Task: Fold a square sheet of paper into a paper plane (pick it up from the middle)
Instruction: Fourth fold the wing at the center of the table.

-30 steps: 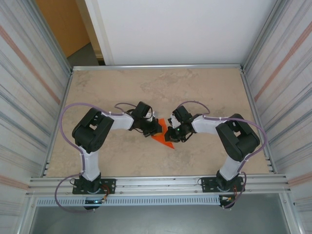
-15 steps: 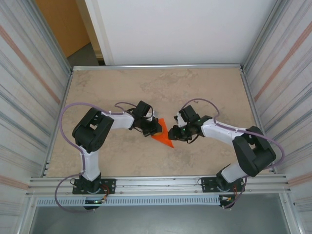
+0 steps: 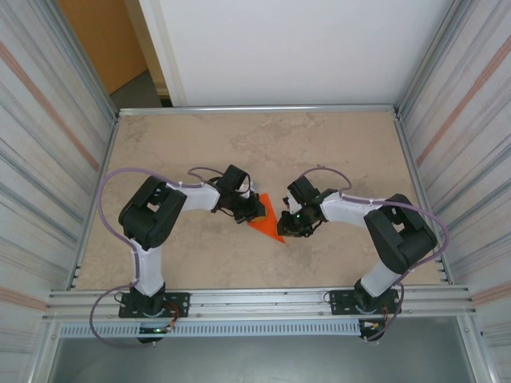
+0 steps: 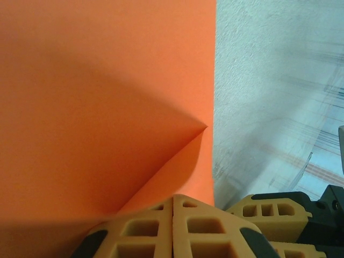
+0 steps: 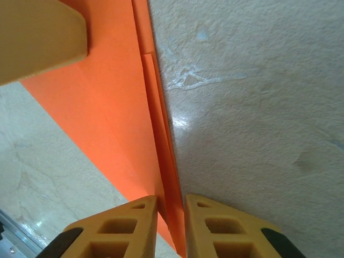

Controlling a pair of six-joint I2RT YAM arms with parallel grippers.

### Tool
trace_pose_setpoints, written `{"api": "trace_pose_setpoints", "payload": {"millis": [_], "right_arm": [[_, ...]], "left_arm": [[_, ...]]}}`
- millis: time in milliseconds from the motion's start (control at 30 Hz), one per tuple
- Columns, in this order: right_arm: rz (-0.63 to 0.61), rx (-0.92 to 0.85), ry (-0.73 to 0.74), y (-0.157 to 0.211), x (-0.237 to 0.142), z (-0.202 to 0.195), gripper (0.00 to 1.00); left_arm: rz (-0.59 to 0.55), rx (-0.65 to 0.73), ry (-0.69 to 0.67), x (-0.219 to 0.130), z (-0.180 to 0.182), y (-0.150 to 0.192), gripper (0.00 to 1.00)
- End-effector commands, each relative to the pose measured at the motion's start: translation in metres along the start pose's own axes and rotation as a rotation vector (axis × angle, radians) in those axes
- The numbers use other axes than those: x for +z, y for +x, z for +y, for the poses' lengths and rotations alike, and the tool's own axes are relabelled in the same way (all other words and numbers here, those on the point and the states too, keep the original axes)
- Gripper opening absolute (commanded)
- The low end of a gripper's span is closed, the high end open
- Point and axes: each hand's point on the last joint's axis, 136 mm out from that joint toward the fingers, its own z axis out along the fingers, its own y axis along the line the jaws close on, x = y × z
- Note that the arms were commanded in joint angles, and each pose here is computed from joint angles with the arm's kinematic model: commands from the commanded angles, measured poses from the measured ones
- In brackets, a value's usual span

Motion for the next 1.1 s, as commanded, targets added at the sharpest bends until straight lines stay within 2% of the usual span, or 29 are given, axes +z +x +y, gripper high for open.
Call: {"api": "trace_pose_setpoints", "payload": {"millis": [0, 300, 400, 500, 567, 700, 800, 1067], "right_arm": [[0.055, 0.044, 0.056, 0.011, 0.009, -0.013, 0.17], [0.080, 0.040, 0.076, 0.016, 0.013, -0.015, 0.14], [0.009, 0.008, 0.034, 0.003, -0.006, 0.002, 0.18], [-0.109, -0.044, 0.002, -0.015, -0.033, 0.021, 0.28], [-0.151, -0.084, -0.010, -0.023, -0.042, 0.029, 0.30], [-0.088, -0.131, -0.040, -0.029, -0.028, 0.044, 0.16], [-0.048, -0.155, -0.031, -0.027, -0.013, 0.049, 0.10], [-0.027, -0.107, -0.040, -0.027, 0.001, 0.036, 0.06]], "left_arm": [[0.016, -0.039, -0.064, 0.005, 0.018, 0.002, 0.07], [0.026, -0.055, -0.082, 0.008, 0.023, 0.004, 0.07], [0.030, -0.060, -0.089, 0.008, 0.024, 0.005, 0.07], [0.033, -0.066, -0.102, 0.007, 0.027, 0.005, 0.07], [0.039, -0.072, -0.113, 0.007, 0.030, 0.006, 0.07], [0.052, -0.101, -0.136, 0.008, 0.035, 0.009, 0.07], [0.058, -0.116, -0.149, 0.008, 0.036, 0.010, 0.07], [0.085, -0.148, -0.180, 0.011, 0.045, 0.013, 0.07]]}}
